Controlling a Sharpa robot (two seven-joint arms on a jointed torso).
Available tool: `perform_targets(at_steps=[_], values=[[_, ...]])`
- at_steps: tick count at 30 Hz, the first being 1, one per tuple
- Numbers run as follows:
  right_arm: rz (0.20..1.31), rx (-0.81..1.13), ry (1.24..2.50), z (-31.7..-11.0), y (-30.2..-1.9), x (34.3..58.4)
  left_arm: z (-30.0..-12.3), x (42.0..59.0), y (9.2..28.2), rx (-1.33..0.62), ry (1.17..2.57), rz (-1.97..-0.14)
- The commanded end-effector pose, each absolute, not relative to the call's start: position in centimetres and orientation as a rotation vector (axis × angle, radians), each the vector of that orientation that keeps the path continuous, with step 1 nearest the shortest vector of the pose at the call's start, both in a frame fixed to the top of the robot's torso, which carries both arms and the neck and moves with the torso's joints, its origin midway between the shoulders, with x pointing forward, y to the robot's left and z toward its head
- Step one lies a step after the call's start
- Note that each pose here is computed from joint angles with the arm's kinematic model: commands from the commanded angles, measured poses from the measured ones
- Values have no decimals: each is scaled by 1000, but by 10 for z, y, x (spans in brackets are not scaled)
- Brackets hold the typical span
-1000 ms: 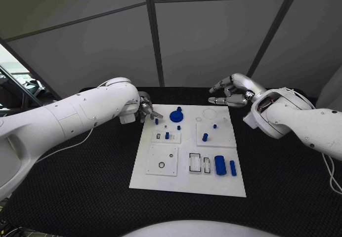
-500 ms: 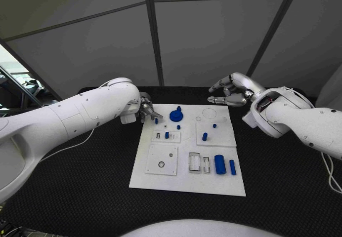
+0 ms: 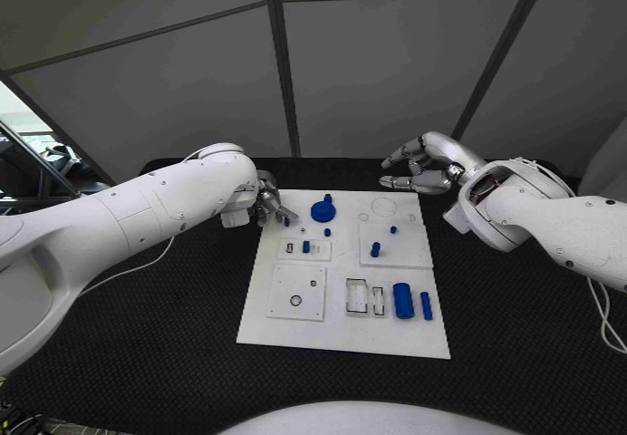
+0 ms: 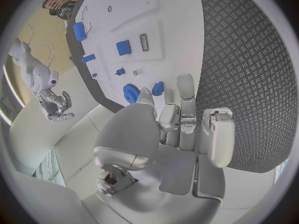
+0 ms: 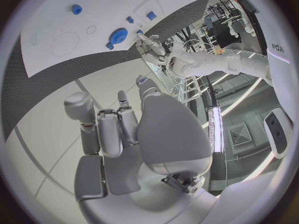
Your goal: Assemble the parts on the task board
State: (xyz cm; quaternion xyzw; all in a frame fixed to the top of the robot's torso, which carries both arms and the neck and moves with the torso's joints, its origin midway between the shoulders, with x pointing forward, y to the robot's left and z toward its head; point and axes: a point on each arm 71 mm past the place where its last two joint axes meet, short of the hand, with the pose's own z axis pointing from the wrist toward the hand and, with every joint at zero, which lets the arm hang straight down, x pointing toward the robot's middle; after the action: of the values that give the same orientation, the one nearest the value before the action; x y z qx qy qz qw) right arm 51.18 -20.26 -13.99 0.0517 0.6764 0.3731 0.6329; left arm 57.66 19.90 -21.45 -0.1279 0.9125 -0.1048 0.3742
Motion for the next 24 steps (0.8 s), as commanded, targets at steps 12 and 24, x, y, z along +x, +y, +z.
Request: perform_targets(at_steps=[12, 24], values=[[860, 107, 1545, -138, -201, 512, -215, 577, 196, -311, 2335, -292], [857, 108, 1550, -139, -202, 512, -215, 577, 196, -340, 2328, -332]])
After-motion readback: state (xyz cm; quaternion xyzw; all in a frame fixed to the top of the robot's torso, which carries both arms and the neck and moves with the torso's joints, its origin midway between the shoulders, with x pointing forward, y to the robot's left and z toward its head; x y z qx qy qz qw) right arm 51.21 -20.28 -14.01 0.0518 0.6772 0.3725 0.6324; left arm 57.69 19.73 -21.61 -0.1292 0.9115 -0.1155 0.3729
